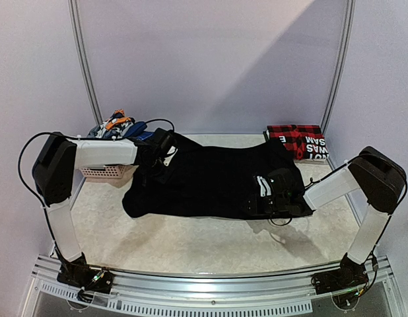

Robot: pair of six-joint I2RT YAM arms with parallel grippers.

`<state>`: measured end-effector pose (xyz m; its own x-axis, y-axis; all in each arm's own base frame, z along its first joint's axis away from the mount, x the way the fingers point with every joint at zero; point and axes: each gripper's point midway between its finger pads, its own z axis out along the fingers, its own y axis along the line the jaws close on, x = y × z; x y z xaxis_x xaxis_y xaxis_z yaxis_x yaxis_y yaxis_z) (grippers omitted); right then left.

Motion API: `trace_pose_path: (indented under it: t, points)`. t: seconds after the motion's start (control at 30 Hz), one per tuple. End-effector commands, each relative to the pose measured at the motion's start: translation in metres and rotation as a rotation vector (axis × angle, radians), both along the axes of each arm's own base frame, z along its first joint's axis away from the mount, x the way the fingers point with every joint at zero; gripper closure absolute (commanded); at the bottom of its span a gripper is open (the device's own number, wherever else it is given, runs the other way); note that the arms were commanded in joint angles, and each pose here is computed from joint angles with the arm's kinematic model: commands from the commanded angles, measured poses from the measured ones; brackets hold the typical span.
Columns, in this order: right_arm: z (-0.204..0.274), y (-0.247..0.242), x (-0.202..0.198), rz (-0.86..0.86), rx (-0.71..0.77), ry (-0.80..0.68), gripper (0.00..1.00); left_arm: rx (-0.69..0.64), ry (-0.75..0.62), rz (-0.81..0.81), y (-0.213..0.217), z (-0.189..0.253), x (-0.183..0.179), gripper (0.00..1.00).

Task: Fold and stack the mixed laundry pile
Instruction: Adjust the 1/3-folded T-shirt at the center of the board.

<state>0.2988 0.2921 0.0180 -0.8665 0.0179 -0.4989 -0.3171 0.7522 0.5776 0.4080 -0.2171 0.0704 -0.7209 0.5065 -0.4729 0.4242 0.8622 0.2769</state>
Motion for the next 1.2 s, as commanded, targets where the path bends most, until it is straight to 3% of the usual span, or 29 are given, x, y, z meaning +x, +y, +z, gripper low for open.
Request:
trace_pose_path:
  t: [0.0,0.23,0.57,0.67,0.77,0.87,1.17]
  points:
    - [-0.057,-0.036,-0.041,-0.023,-0.187,0.198,0.72,-0.039,0.055,-0.049,-0.007,-0.012,-0.011,0.6]
    - [-0.057,-0.037,-0.041,-0.027,-0.193,0.197,0.72,-0.069,0.041,-0.201,-0.046,-0.012,-0.017,0.48]
    - [-0.058,-0.037,-0.041,-0.029,-0.197,0.198,0.72,-0.025,0.064,-0.219,-0.056,-0.036,-0.003,0.48]
    - [-0.058,-0.038,-0.042,-0.03,-0.199,0.199,0.72,0.003,0.046,-0.204,-0.054,-0.041,0.005,0.55]
    - [-0.059,-0.039,-0.043,-0.028,-0.203,0.203,0.72,0.027,0.014,-0.181,-0.049,-0.04,0.012,0.81]
    - [-0.061,-0.041,-0.045,-0.03,-0.21,0.21,0.72,0.039,-0.016,-0.156,-0.042,-0.035,0.019,0.97]
    - [-0.065,-0.043,-0.047,-0.027,-0.227,0.224,0.73,0.019,-0.137,-0.019,-0.008,0.004,0.053,1.0]
